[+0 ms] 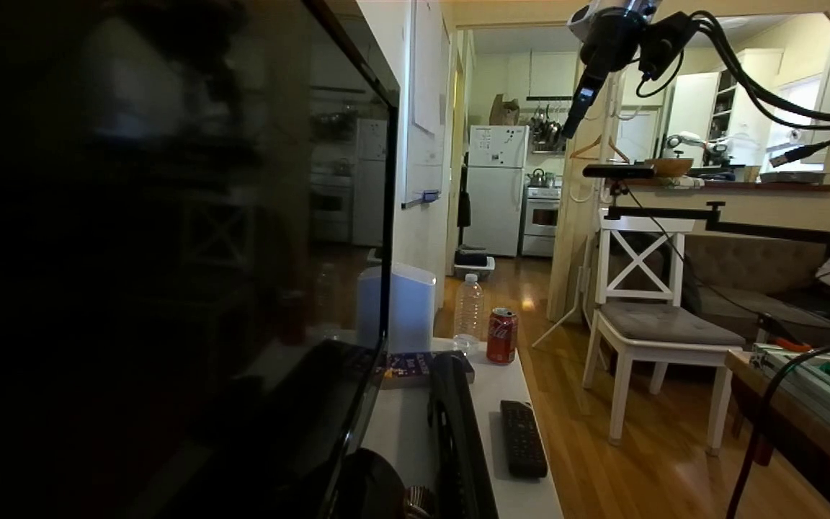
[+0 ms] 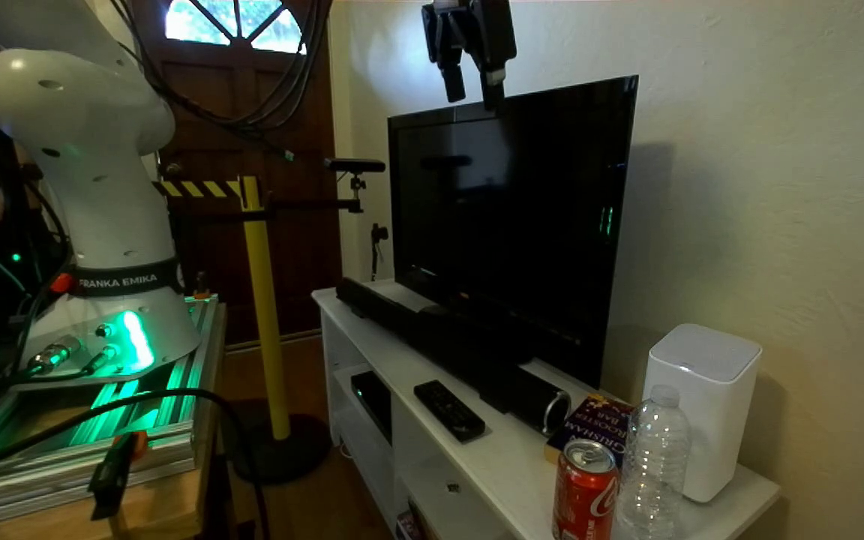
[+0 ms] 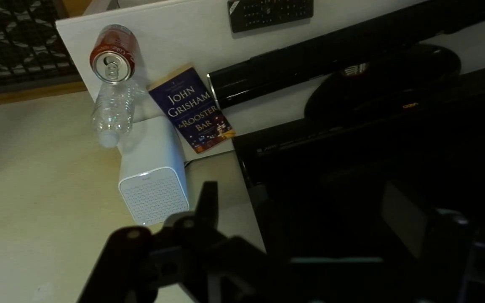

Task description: Press a button on the home theater

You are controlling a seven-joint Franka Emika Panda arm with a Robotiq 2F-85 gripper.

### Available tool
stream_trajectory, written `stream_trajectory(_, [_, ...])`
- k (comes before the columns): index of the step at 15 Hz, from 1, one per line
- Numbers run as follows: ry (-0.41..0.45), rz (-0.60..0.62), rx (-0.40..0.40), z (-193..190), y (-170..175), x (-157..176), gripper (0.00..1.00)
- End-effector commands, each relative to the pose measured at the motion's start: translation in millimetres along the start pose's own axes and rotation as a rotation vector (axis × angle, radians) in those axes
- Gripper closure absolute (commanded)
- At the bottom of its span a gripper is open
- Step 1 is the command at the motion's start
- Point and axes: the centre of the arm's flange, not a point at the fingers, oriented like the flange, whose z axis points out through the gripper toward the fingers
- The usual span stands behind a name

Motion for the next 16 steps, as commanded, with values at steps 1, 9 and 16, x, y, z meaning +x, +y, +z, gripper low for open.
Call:
stream_trajectory(1, [-0.039,-0.081,0.059,9.2,-16.6,0.8,0.0])
stream_trajectory(9, [-0.216,-0.491,0.172,84.3,-141.6,-12.3,0.0])
stream_trajectory(16, [-0.223,-0.633,0.124,123.1,-214.7,-3.0,0.0])
